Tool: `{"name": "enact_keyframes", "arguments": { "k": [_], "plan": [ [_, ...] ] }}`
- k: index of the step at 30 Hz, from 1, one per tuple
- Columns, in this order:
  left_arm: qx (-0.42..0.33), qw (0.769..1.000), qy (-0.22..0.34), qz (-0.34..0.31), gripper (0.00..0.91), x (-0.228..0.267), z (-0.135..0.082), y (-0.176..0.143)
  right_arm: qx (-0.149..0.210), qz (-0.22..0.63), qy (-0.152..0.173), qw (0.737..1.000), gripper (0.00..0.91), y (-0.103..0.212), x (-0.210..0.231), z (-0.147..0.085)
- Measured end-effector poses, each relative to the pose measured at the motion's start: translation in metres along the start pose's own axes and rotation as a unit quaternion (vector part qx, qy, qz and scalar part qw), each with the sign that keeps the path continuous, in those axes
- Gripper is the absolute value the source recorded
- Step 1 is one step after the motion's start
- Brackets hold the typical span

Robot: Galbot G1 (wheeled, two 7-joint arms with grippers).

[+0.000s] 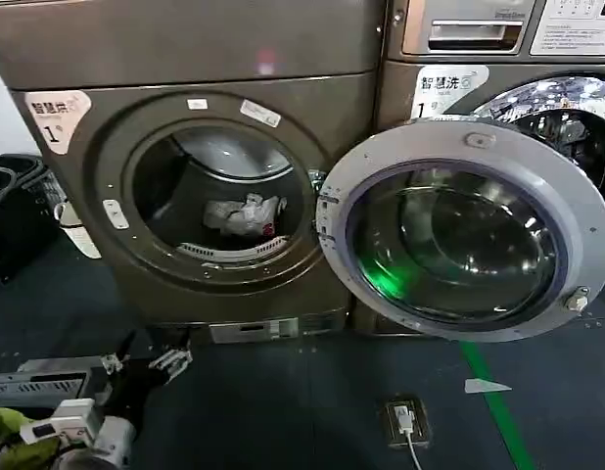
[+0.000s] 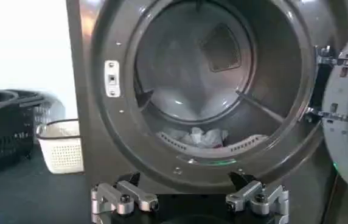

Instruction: Grasp the clothes from the dryer.

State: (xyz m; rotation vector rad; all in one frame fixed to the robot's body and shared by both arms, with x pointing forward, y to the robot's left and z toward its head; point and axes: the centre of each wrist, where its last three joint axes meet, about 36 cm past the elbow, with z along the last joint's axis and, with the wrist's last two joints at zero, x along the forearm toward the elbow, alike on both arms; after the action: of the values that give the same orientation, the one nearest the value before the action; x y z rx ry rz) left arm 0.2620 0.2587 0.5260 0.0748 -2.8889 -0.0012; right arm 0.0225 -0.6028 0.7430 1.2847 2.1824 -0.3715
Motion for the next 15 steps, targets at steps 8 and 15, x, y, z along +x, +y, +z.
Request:
{"name": "enact_keyframes", "arguments": {
  "k": [8, 15],
  "plan": [
    [0.002, 1.0, -0.005, 0.006, 0.907, -0.0016, -0.0013, -0.001, -0.001, -0.002, -0.004, 1.0, 0.907, -0.0008, 0.0008, -0.0024],
    [0.002, 1.0, -0.006, 0.007, 0.907, -0.0032, -0.0012, 0.0001, -0.002, -0.005, -0.006, 1.0, 0.907, 0.0001, 0.0011, -0.0031]
  ]
}}
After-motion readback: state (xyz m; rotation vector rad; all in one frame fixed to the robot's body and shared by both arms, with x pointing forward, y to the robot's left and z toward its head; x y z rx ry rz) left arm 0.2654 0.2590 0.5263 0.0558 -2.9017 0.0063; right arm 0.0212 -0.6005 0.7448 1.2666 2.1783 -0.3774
